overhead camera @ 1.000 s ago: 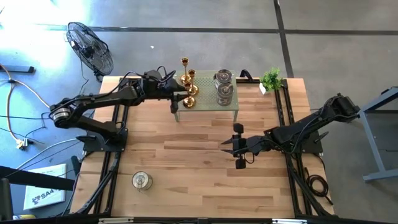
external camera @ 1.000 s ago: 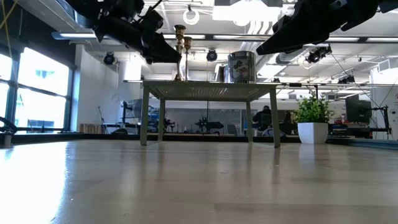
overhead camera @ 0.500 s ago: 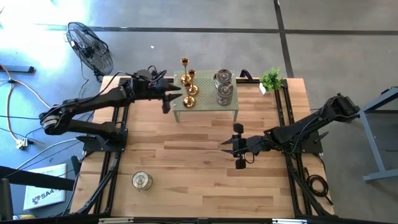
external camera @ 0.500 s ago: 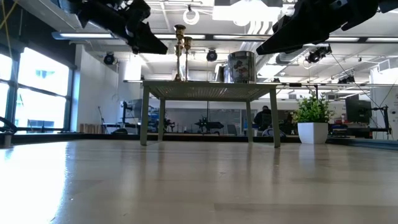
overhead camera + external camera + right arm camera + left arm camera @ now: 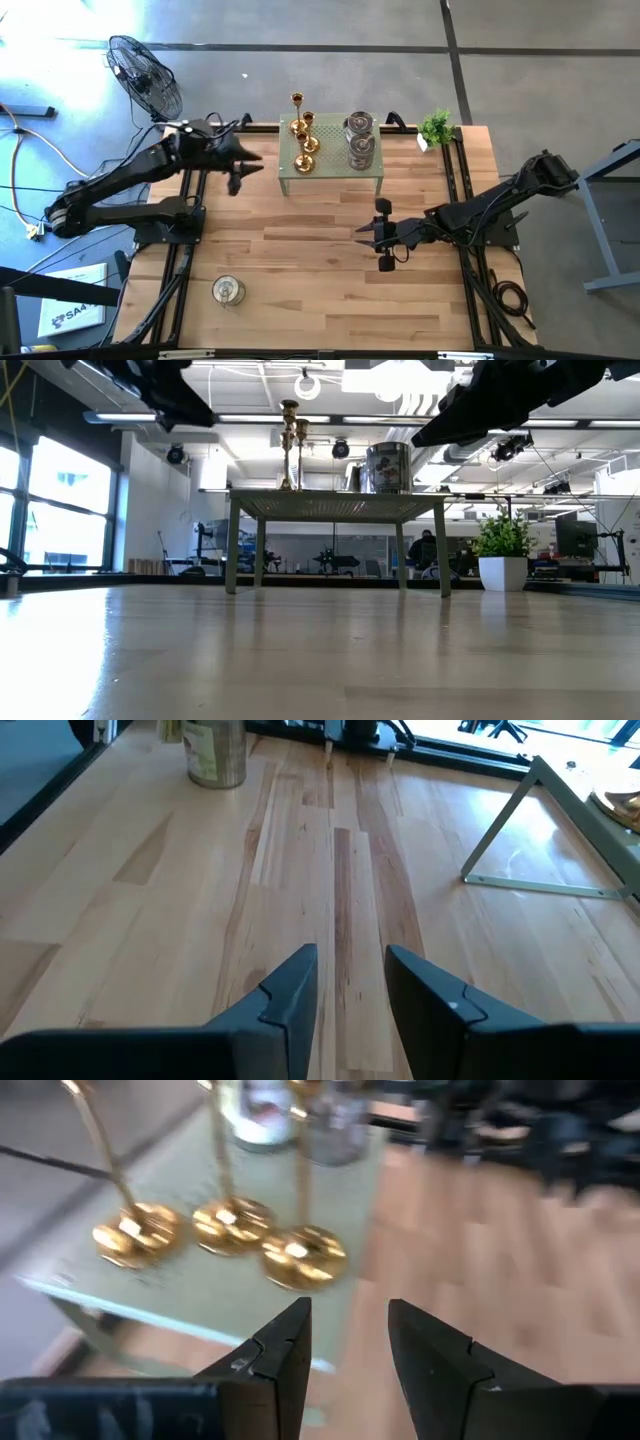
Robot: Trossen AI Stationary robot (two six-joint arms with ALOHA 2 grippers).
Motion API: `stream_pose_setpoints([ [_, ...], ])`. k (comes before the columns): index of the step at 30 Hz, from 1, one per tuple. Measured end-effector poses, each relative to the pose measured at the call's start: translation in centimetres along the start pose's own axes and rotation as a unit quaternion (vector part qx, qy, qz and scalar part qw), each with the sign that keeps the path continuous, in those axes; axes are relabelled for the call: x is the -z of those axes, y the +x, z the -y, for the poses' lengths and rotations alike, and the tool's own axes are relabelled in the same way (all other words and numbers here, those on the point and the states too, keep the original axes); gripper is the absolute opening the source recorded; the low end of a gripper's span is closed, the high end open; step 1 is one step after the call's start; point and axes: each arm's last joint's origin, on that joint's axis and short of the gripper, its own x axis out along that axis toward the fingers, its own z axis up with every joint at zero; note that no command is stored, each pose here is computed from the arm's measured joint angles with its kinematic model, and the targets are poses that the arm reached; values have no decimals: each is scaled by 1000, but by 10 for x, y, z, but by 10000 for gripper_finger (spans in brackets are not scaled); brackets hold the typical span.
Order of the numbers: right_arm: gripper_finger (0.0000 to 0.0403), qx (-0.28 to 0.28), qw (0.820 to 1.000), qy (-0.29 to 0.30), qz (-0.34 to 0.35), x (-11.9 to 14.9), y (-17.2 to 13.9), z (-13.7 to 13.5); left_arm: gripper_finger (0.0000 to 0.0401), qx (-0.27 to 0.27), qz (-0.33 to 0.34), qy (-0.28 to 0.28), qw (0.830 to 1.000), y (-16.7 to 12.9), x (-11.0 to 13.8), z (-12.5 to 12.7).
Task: Pick & Place candle stick holders
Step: Put the silver scented candle on the shelf aligned with the other silver scented candles
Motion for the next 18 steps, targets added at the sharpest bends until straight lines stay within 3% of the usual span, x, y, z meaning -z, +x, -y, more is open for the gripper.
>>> stream_pose_setpoints([
  [7,114,0,1000,0,20,-4,0,0,131,160,11,-5,987,-22,5,15],
  [10,114,-1,1000,3,27,-6,0,0,131,217,23,22,976,-25,4,18],
  [13,114,-3,1000,12,27,-6,0,0,131,216,27,33,975,-25,4,18],
  [18,114,-20,999,27,26,-5,0,-1,131,144,23,2,989,-23,2,14],
])
